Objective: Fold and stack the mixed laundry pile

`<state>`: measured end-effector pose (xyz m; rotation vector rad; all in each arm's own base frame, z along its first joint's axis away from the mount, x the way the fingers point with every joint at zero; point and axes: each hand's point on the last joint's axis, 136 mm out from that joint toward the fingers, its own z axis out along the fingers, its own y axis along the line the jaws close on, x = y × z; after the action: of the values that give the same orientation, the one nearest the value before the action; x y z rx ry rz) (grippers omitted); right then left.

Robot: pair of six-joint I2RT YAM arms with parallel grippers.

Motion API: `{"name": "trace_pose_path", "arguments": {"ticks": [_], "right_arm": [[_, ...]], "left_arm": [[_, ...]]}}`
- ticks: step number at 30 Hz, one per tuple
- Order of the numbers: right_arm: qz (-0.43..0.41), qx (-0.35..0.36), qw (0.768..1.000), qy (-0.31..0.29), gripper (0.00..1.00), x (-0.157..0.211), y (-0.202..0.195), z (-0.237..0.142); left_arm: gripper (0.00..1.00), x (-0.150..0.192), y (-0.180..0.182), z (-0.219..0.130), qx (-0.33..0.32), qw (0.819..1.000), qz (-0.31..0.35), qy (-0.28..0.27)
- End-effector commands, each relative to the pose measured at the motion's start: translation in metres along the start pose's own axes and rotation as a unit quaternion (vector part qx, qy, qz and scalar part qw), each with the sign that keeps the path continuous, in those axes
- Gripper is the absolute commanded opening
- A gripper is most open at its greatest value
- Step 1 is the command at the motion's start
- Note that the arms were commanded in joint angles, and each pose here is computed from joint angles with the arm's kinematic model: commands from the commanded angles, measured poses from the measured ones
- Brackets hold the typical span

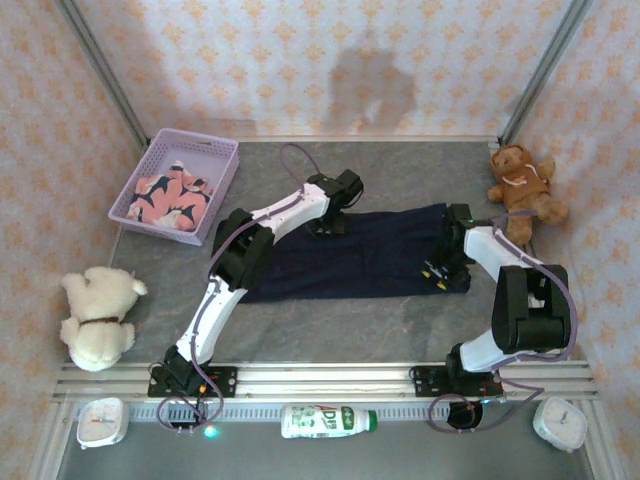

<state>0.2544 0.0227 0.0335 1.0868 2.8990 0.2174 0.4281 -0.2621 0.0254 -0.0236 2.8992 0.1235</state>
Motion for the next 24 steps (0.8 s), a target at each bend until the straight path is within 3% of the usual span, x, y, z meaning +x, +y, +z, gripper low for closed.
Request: {"name": "trace_pose_path", "arguments": {"ticks": [1,12,19,24], "right_arm": [[0.006,0.008,1.000,-0.028,0.35,-0.013,0.002,-0.001],[0.010,-0.012,0.999,-0.029,0.28,-0.019,0.013,0.009],[0.010,-0.004,0.998,-0.055,0.06,-0.029,0.012,-0.003],[0.009,0.027,0.997,-0.070,0.00,-0.030,0.001,-0.024]], "left_arm": [[0.49,0.010,0.014,-0.002,-0.014,1.000,-0.002,0.016],[0.49,0.022,0.023,0.003,-0.022,0.999,-0.008,0.022],[0.49,0.023,0.023,0.007,-0.027,0.999,-0.005,0.025],[0.49,0.025,0.022,0.012,-0.028,0.999,-0.007,0.030]]}}
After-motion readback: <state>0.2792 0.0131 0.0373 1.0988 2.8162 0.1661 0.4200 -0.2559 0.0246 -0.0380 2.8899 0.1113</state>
